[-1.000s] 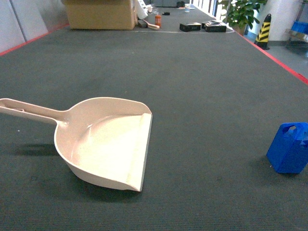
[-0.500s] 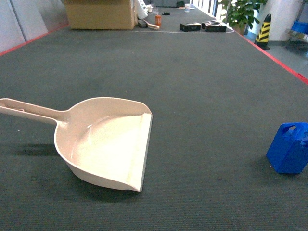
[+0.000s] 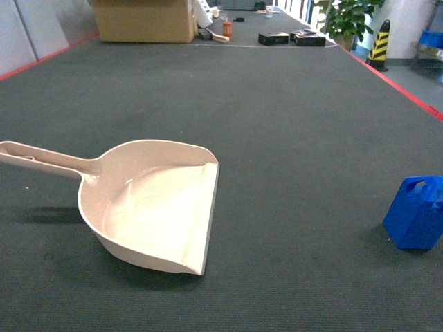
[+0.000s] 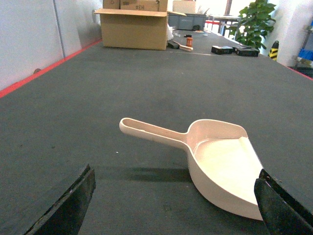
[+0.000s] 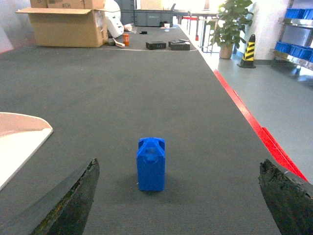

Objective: Place part in tray to right shelf

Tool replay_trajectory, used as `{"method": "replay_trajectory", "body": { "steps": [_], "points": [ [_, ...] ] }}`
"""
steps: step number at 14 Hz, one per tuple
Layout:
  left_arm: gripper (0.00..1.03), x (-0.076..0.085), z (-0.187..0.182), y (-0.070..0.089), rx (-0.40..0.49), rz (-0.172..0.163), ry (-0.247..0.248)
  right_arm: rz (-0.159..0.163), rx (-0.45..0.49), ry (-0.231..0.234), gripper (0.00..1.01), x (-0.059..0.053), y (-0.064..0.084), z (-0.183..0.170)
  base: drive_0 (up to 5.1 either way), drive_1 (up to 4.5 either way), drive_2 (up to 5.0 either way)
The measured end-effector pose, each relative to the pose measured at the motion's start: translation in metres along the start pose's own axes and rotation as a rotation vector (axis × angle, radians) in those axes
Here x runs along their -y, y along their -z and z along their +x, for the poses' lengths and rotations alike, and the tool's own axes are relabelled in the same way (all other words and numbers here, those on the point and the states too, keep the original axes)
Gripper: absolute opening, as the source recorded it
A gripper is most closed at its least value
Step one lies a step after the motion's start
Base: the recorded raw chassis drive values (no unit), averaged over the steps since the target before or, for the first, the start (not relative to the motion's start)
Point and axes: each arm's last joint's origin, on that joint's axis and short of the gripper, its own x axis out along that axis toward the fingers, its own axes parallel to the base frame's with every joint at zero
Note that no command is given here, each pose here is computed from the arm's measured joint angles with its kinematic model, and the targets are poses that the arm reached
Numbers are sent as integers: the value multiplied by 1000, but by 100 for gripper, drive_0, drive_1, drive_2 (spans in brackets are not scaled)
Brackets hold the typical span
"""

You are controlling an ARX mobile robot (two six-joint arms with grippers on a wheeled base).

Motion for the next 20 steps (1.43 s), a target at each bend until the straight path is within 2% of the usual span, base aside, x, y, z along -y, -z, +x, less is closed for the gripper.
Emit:
{"method": "replay_trajectory", "body": {
  "steps": [2, 3, 4, 5, 6, 8, 10, 11, 13, 15, 16, 20],
  "points": [
    [98, 0, 0, 1, -10, -8, 3, 0, 0, 0, 98, 0, 0, 0, 0, 0, 0],
    [98, -1, 0, 3, -107, -75, 35, 0, -1, 0, 98, 0, 0, 0, 0, 0, 0],
    [98, -8, 5, 5, -212, -205, 37, 0, 0, 0, 98, 0, 0, 0, 0, 0, 0],
    [98, -16, 9, 6, -237, -329, 33, 0, 0, 0, 98, 0, 0, 0, 0, 0, 0],
    [98, -23, 14, 2, -210, -402, 69, 0, -1, 0, 98, 0, 0, 0, 0, 0, 0],
    [98, -32, 36, 0, -226, -556, 137, 0, 0, 0, 98, 0, 0, 0, 0, 0, 0],
    [98, -32, 68, 6, -246, -661, 172, 0, 0, 0, 98, 0, 0, 0, 0, 0, 0],
    [98, -33, 86, 11, -248, -710, 165, 0, 0, 0, 98, 0, 0, 0, 0, 0, 0],
    [98, -37, 123, 22, -237, -805, 122, 0, 0, 0, 98, 0, 0, 0, 0, 0, 0],
    [98, -40, 149, 44, -286, -894, 76, 0, 0, 0, 98, 0, 0, 0, 0, 0, 0],
    [98, -39, 160, 56, -320, -927, 49, 0, 0, 0, 98, 0, 0, 0, 0, 0, 0],
    [98, -29, 199, 74, -342, -978, 33, 0, 0, 0, 98, 0, 0, 0, 0, 0, 0]
  ]
}}
